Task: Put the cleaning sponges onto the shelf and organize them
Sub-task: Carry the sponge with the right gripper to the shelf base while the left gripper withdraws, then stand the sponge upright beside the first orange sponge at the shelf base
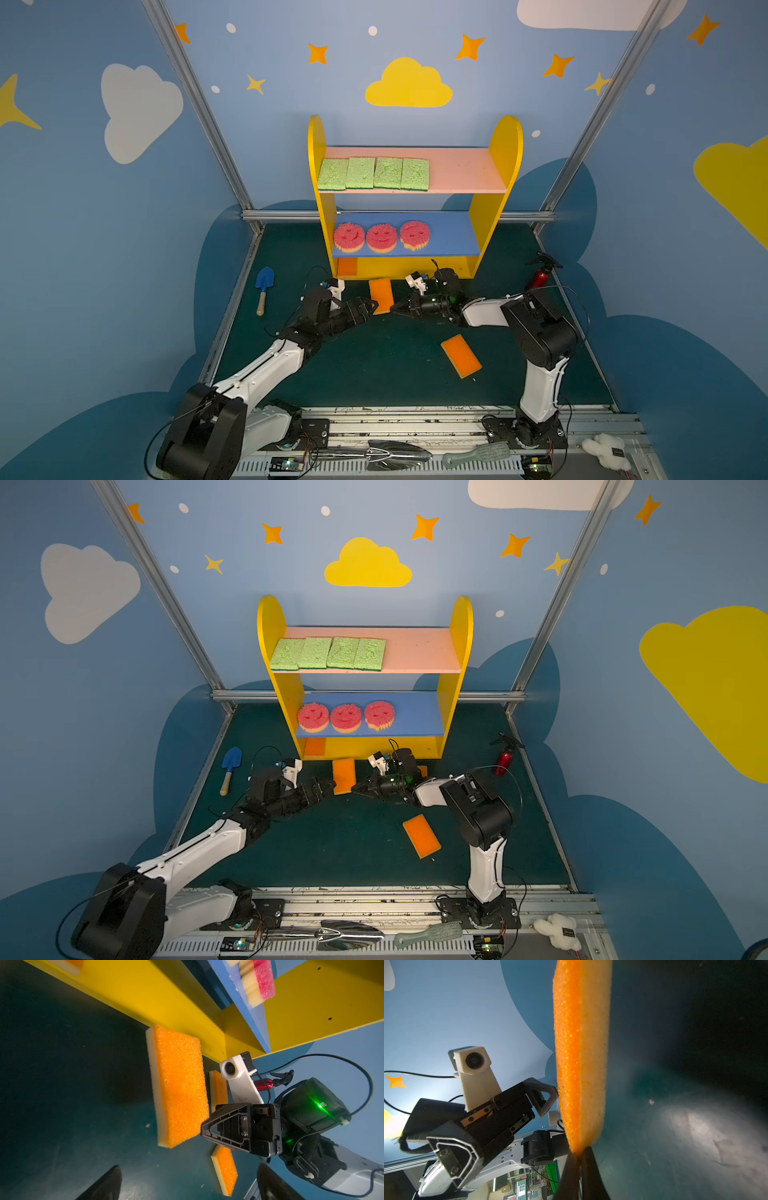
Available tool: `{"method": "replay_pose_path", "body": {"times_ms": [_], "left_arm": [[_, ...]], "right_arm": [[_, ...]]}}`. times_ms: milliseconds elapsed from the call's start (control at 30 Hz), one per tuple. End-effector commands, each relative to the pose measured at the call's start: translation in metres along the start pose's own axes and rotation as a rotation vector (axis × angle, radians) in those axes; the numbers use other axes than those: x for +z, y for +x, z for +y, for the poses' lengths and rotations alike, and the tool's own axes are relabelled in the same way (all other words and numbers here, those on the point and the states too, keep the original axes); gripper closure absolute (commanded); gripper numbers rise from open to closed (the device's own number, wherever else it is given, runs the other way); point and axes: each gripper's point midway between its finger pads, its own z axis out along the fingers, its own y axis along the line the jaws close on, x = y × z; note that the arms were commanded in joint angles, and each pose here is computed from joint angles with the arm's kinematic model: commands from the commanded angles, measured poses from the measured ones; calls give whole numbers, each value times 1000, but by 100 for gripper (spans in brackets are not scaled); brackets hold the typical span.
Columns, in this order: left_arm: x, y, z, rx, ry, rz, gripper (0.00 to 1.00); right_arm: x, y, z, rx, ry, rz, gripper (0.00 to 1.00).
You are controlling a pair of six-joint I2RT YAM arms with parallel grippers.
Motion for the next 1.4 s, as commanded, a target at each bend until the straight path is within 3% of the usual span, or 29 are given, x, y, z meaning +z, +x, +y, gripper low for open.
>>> {"method": "replay_pose_path", "body": {"times_ms": [0,500,967,1367], "left_arm": [[-11,6,27,17,-105,-32,0],[-53,16,65,47,-202,-160,0],[-59,25,74,49,-201,-161,0],[-58,26,78,52,-209,-164,0]], "right_arm": [[7,-18,11,-37,-74,-20,97],[38,-68,9,-31,-100,-49,99],[63,-107,-7,3,-66,-62,99],[62,-143,-27,19,-33,-113,99]]}}
